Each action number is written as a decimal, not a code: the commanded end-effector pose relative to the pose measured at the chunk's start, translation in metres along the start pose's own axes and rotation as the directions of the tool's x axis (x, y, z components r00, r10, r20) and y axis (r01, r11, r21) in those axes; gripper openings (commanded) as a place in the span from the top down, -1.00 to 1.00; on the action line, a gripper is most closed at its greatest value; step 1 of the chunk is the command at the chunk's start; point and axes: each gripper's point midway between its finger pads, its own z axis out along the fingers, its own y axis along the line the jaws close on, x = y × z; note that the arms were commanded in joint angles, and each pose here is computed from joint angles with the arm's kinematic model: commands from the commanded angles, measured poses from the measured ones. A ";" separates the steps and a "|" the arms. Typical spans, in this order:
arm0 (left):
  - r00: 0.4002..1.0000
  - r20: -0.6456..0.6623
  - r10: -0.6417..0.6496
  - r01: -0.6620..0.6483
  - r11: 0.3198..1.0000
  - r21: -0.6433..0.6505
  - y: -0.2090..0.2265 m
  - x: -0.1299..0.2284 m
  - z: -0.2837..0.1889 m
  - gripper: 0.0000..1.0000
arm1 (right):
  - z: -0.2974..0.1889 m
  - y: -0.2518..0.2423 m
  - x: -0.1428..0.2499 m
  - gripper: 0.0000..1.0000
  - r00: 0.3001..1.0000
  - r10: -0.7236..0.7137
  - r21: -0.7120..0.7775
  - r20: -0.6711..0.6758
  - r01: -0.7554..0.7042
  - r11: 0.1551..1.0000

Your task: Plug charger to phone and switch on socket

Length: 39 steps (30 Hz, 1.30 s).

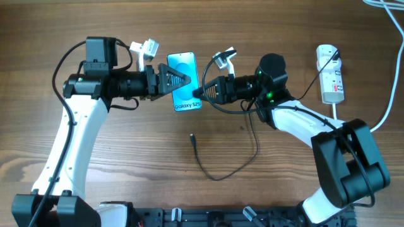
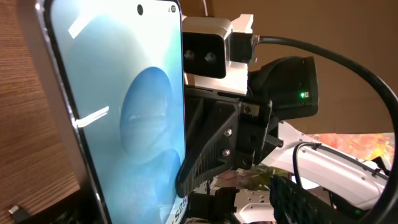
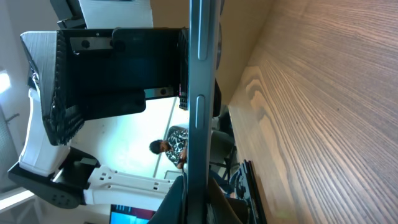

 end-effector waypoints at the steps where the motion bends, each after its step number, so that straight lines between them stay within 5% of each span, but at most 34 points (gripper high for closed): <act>1: 0.998 -0.021 0.060 -0.058 0.996 0.068 -0.021 0.005 0.003 -0.60 | 0.003 0.000 0.002 0.87 1.000 -0.016 -0.007 -0.019 0.016 1.000; 23: 0.998 -0.020 0.062 -0.061 0.996 0.069 -0.021 0.004 0.003 -0.60 | 0.001 0.014 0.020 0.86 0.987 -0.098 -0.069 -0.129 0.089 0.994; 27: 0.997 -0.041 0.073 -0.069 0.995 0.077 -0.025 0.009 0.009 -0.49 | 0.002 0.013 0.015 0.86 0.990 -0.097 -0.058 -0.099 0.092 0.994; 30: 0.996 -0.048 0.075 -0.071 0.994 0.080 -0.027 0.011 0.011 -0.19 | 0.003 0.012 0.011 0.87 0.993 -0.095 -0.049 -0.074 0.091 0.995; 35: 0.996 -0.049 0.075 -0.071 0.994 0.080 -0.027 0.011 0.011 -0.16 | 0.003 0.008 -0.003 0.88 0.998 -0.065 -0.020 0.000 0.065 0.998; 39: 0.996 -0.048 0.076 -0.072 0.994 0.080 -0.027 0.011 0.011 0.08 | 0.003 0.007 -0.005 0.91 0.999 -0.051 -0.016 0.013 0.051 0.999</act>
